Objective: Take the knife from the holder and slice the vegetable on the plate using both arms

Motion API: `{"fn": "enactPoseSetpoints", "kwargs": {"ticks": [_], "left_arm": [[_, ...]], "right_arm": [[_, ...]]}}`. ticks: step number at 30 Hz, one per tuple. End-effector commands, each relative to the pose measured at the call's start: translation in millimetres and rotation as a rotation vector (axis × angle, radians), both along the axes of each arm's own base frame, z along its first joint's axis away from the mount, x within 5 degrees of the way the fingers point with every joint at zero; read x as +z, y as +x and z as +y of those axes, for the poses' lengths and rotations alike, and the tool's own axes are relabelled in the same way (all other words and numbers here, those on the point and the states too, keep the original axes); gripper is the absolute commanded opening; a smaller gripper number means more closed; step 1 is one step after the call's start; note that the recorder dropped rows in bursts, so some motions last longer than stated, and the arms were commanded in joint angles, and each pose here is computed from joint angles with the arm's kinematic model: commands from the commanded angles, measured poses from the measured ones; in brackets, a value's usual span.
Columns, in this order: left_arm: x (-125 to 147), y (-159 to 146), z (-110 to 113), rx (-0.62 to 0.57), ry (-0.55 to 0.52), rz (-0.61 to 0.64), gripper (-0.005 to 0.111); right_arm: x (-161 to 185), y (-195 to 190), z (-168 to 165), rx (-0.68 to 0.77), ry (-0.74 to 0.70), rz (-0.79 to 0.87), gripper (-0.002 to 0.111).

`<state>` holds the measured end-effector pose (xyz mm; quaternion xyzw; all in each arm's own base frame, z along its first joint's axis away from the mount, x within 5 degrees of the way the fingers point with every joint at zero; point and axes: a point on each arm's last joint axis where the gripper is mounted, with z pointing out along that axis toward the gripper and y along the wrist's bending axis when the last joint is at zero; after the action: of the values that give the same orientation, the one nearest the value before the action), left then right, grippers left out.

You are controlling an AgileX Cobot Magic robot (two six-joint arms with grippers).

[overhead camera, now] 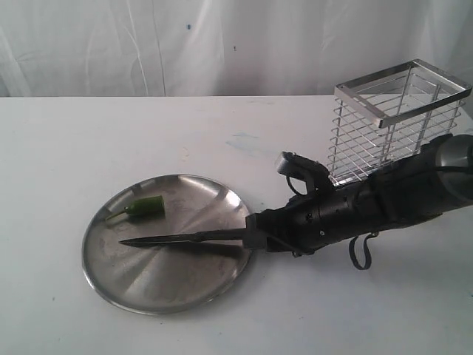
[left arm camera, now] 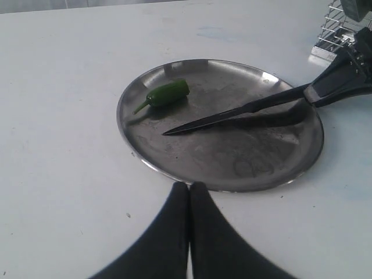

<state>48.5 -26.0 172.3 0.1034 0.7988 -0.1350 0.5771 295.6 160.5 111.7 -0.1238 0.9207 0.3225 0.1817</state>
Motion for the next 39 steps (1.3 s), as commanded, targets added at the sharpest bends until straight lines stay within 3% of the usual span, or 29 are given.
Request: {"fn": "enactPoseSetpoints", "kwargs": {"ticks": [1, 6, 11, 14, 17, 21, 27, 33, 39], "left_arm": [[-1, -1, -1, -0.009, -0.013, 0.002, 0.000], [-1, -1, -1, -0.009, -0.013, 0.002, 0.000], [-1, -1, -1, -0.009, -0.013, 0.002, 0.000], [-1, -1, -1, -0.009, -0.013, 0.002, 0.000], [-1, -1, -1, -0.009, -0.013, 0.002, 0.000], [-1, -1, -1, -0.009, -0.013, 0.002, 0.000], [-1, -1, -1, -0.009, -0.013, 0.002, 0.000], [-1, -1, -1, -0.009, -0.013, 0.002, 0.000], [-1, -1, -1, -0.009, -0.013, 0.002, 0.000]], "right_arm": [[-4, -1, -4, 0.034, -0.057, -0.021, 0.047], [19, -9, -3, 0.106, -0.039, -0.036, 0.047], [28, -36, -13, 0.261, -0.153, 0.157, 0.047], [51, -43, -9, 0.347, -0.104, 0.188, 0.047], [93, -27, 1, 0.326, -0.044, 0.202, 0.047], [138, 16, 13, 0.390, -0.117, 0.197, 0.050], [124, 71, 29, 0.436, -0.170, 0.103, 0.052], [82, 85, 28, 0.554, -0.265, 0.106, 0.054], [67, 88, 17, 0.599, -0.414, 0.112, 0.057]]}}
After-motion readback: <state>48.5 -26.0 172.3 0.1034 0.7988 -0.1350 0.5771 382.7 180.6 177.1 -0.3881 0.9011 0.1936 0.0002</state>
